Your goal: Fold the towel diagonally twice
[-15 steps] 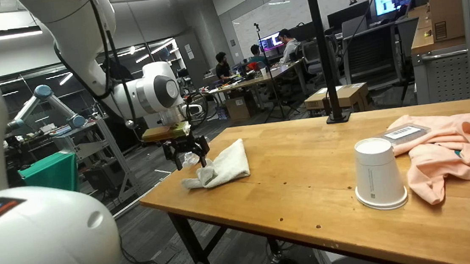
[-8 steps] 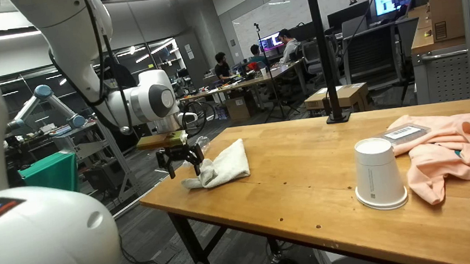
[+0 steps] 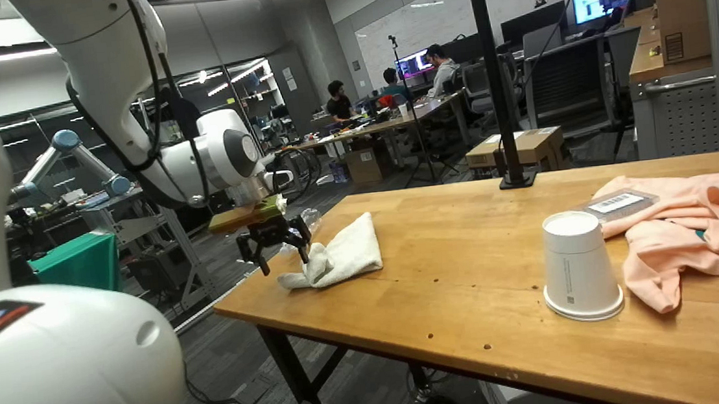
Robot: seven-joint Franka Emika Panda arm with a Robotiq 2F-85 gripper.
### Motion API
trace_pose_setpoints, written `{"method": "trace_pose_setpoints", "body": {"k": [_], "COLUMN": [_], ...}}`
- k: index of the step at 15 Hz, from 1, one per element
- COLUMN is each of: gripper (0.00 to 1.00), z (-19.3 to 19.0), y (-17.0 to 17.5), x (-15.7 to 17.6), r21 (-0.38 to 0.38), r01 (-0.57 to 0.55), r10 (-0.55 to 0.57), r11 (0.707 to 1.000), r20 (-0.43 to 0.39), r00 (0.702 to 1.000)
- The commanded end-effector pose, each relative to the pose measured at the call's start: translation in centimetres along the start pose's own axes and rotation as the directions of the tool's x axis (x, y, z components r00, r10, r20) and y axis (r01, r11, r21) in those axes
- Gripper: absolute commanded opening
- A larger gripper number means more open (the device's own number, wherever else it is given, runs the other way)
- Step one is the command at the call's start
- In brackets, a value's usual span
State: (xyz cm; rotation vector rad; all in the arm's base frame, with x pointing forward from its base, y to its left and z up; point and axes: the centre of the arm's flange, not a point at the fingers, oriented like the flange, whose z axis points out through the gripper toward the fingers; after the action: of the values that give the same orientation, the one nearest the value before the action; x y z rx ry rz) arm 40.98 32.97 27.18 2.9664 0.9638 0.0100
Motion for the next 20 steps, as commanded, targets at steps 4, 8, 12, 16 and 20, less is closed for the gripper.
{"method": "trace_pose_setpoints", "body": {"k": [4, 8, 12, 16, 20], "gripper": [1.00, 1.00, 1.00, 1.00, 1.00], "z": [-1.2, -1.2, -0.1, 0.5, -0.6], "y": [1.6, 1.9, 2.1, 2.1, 0.6], "x": [1.5, 2.3, 2.7, 3.0, 2.4], "r21": [-0.108, -0.081, -0.059, -0.051, -0.055], "r01": [0.073, 0.085, 0.091, 0.101, 0.124], "r10": [-0.078, -0.090, -0.093, -0.102, -0.126], "r11": [0.991, 0.993, 0.994, 0.994, 0.991], "r20": [-0.044, -0.056, -0.041, -0.029, -0.036], "r00": [0.996, 0.994, 0.995, 0.994, 0.991]}}
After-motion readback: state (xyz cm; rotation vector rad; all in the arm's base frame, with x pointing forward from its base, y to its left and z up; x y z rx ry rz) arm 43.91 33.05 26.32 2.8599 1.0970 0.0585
